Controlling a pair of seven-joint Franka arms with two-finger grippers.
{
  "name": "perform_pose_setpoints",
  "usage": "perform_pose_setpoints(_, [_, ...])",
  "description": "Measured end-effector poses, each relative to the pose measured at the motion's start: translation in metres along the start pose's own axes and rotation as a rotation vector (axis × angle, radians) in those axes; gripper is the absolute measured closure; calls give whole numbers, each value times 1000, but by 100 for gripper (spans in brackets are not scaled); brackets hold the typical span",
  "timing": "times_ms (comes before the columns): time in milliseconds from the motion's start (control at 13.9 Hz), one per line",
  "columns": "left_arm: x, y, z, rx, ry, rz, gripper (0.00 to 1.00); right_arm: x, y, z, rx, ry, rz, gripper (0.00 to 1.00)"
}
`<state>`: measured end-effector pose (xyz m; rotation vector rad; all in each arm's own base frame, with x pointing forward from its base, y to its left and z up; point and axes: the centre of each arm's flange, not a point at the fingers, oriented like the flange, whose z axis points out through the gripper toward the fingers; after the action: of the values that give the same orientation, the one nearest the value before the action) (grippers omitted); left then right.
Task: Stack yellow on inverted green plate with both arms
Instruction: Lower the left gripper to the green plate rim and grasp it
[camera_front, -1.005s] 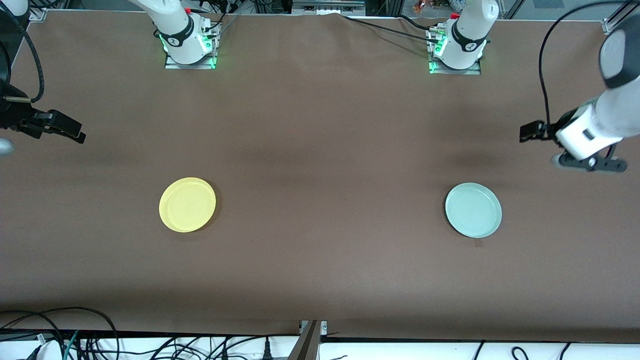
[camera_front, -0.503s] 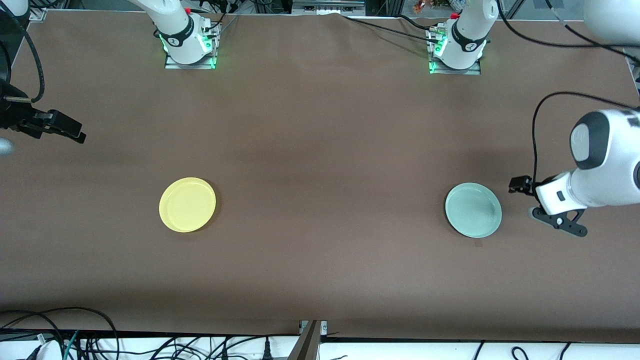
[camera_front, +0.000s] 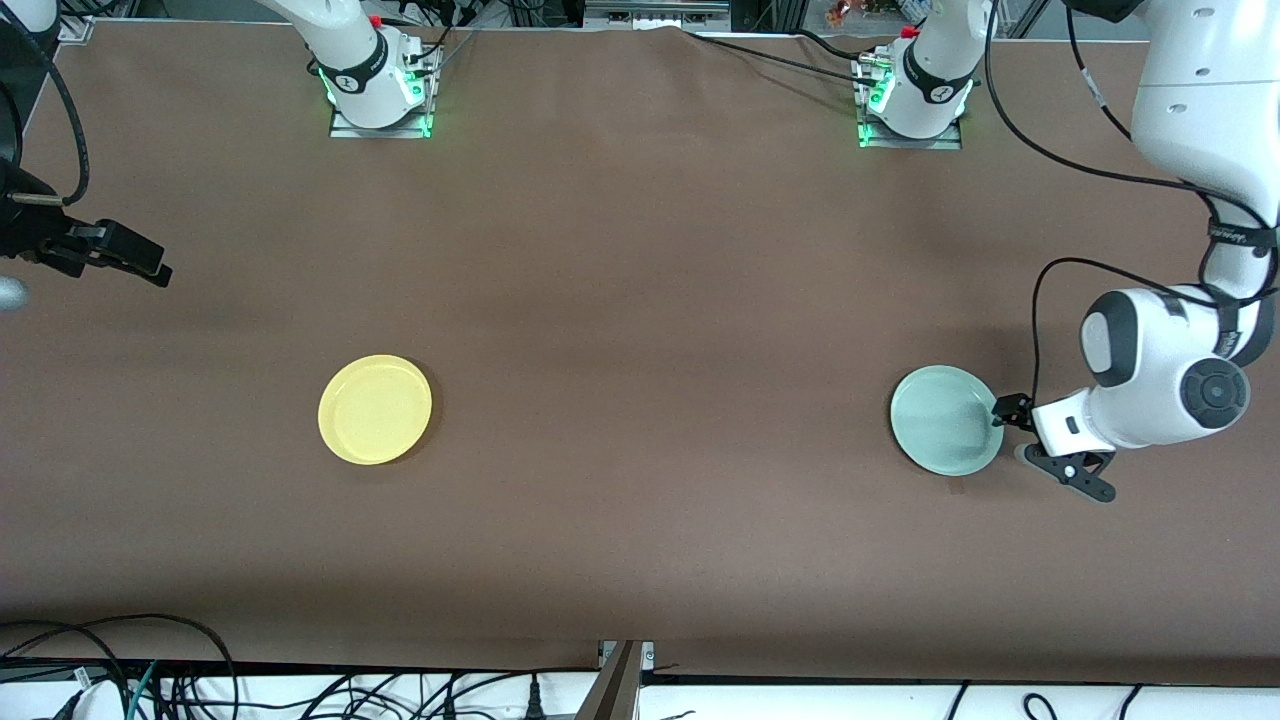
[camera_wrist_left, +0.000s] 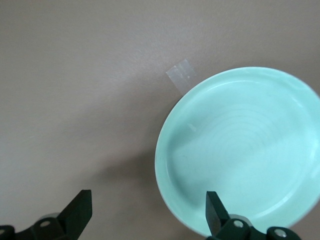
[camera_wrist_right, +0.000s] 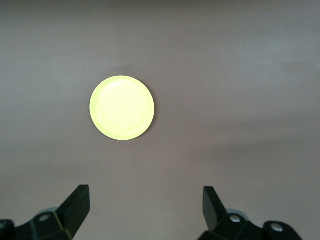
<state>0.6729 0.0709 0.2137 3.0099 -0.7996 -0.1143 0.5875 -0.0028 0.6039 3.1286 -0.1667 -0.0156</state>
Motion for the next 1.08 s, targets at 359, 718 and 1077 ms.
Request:
perform_pose_setpoints(359, [0,2,24,-15,-16,11,29,0,0,0,0,0,0,0])
perform_pose_setpoints(718, [-1,4,36,-25,-27,18,82,0,-1,0,0,0,-2,0])
perform_pose_setpoints(1077, [3,10,30,-28,-26,31,96,0,-2,0,0,0,-4,0])
